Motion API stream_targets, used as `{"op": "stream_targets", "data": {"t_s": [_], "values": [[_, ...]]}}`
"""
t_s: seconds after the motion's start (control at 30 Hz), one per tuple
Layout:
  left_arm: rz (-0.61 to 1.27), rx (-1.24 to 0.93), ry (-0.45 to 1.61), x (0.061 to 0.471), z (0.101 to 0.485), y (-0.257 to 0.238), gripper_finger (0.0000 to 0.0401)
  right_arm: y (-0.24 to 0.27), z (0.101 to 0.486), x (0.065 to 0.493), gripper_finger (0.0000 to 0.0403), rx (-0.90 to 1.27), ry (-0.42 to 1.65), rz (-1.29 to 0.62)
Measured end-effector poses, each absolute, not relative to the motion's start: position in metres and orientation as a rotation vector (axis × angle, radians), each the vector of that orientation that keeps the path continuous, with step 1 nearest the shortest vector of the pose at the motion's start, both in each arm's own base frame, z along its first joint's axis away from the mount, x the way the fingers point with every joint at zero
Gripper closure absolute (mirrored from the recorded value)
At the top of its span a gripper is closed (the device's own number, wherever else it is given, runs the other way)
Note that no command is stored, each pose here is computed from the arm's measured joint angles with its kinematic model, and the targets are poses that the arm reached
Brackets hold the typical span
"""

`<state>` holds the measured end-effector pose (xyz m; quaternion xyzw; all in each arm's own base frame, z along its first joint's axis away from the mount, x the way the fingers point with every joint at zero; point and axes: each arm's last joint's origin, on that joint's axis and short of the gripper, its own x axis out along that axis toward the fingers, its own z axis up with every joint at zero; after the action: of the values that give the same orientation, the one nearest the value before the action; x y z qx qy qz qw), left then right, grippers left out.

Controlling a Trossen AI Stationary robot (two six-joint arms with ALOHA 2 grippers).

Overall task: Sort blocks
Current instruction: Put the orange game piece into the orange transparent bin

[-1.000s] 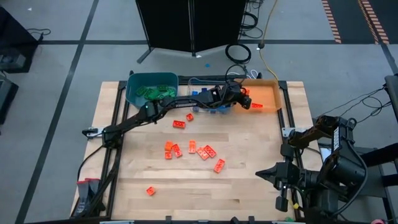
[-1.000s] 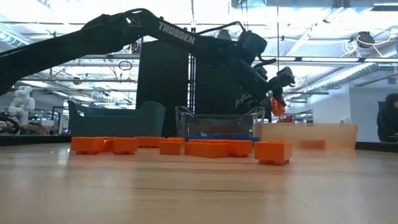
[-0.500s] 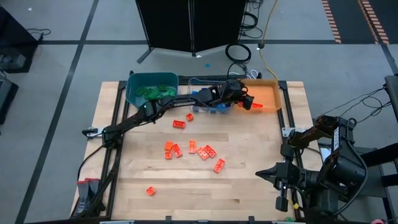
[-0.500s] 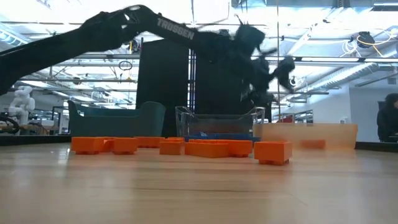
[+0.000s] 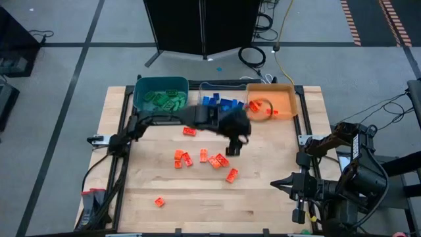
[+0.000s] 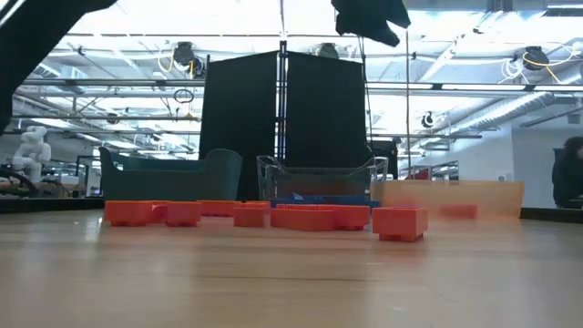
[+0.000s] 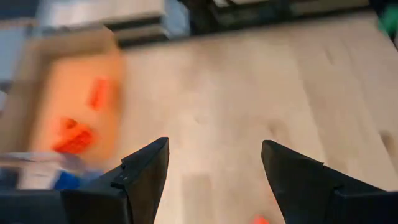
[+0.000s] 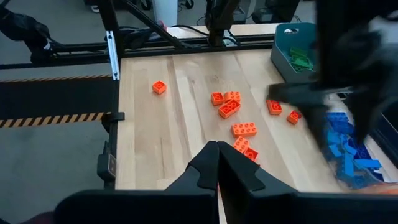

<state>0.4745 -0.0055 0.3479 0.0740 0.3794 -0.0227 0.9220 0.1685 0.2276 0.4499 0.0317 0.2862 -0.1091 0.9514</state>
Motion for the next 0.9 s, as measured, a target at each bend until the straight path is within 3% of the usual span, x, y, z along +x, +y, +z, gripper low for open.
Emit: {"op": "stream_targets", "data": {"t_s": [0.23, 0.43, 0.7, 0.9], "values": [[-0.319, 0.308, 0.980, 0.487, 0.258, -0.059, 0.0138, 0.228, 0.450, 0.168, 0.0403, 0.079, 0.580, -0.224], [-0.384, 0.308, 1.114, 0.480, 0.203, -0.066, 0.0138, 0.228, 0.449, 0.168, 0.0403, 0.108, 0.602, -0.215], [-0.037, -0.244, 1.058, 0.488, 0.205, -0.077, 0.0138, 0.229, 0.449, 0.168, 0.0403, 0.124, 0.616, -0.210], [0.228, -0.349, 1.054, 0.479, 0.202, -0.100, 0.0138, 0.229, 0.449, 0.168, 0.0403, 0.116, 0.617, -0.207]]}}
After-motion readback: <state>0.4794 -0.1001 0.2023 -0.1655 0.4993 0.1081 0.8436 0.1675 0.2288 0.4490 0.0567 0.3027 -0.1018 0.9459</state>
